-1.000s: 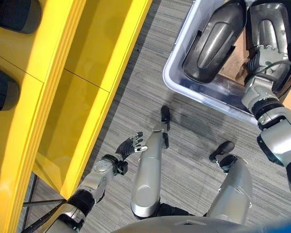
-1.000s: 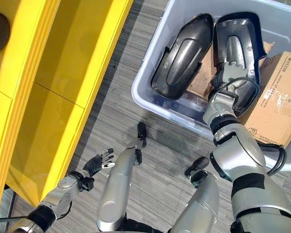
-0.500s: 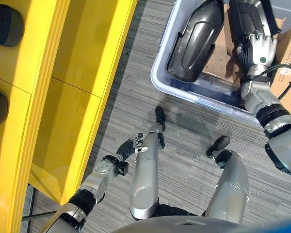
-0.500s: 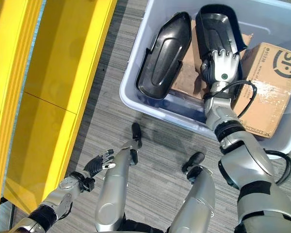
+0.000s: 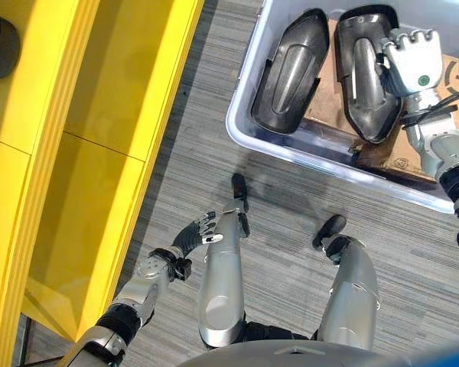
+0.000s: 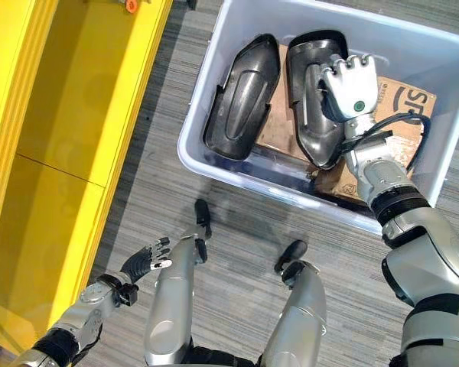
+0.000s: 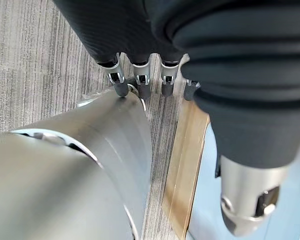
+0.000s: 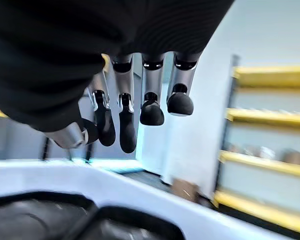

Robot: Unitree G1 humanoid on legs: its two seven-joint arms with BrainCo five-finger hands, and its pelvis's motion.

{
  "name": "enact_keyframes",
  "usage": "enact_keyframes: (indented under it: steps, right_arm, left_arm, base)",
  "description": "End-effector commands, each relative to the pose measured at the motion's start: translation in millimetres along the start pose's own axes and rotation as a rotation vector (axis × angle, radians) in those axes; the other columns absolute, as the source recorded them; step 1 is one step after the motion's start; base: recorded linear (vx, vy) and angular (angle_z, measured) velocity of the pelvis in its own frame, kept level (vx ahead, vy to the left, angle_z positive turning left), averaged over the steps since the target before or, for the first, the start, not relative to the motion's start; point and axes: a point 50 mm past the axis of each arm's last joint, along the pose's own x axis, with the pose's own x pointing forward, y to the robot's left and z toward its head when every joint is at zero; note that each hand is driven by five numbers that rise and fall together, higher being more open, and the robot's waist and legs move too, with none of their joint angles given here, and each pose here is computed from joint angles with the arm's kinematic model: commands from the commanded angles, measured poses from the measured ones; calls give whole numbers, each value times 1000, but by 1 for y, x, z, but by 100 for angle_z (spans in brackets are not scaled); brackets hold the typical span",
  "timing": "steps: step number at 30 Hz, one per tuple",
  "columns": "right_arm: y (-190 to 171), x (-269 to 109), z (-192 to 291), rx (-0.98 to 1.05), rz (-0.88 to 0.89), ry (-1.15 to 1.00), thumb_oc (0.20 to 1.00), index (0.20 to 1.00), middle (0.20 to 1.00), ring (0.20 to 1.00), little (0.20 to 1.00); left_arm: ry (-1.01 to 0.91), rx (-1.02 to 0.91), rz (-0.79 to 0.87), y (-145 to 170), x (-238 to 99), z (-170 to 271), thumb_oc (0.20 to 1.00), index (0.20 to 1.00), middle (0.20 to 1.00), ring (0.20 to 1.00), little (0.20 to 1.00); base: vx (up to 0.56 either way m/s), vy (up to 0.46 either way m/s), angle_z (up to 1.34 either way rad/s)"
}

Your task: Move parts from the plastic box to the shelf.

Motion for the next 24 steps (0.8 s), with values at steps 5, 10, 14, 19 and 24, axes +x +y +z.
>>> enact_keyframes:
  steps: [5, 10, 14, 19, 24]
  right_arm:
    - [-14, 13, -20, -43, 34, -16, 200, 200, 200, 200, 200]
    - [8, -7, -40, 148, 239, 338, 1000, 1000, 1000, 1000, 1000]
    - [32, -29, -52, 342, 342, 646, 1000, 1000, 1000, 1000, 1000]
    - [44, -29, -50, 303, 486, 656, 1000, 1000, 1000, 1000, 1000]
    - [39, -8, -37, -4, 542, 353, 1000, 1000, 1000, 1000, 1000]
  left_arm:
    - [39, 27, -13, 5, -19, -17, 1000, 1000, 1000, 1000, 1000]
    - [41, 32, -9, 5, -20, -18, 1000, 1000, 1000, 1000, 1000]
    - [47, 27, -13, 2, -16, -15, 1000, 1000, 1000, 1000, 1000]
    - [54, 35, -30, -3, -9, -11, 1000, 1000, 1000, 1000, 1000]
    - [54, 29, -43, -9, -3, -9, 1000, 1000, 1000, 1000, 1000]
  base:
    - [0, 0, 0]
    - [0, 0, 0]
    - [0, 2, 1]
    - [0, 0, 0]
    - [3, 23, 11]
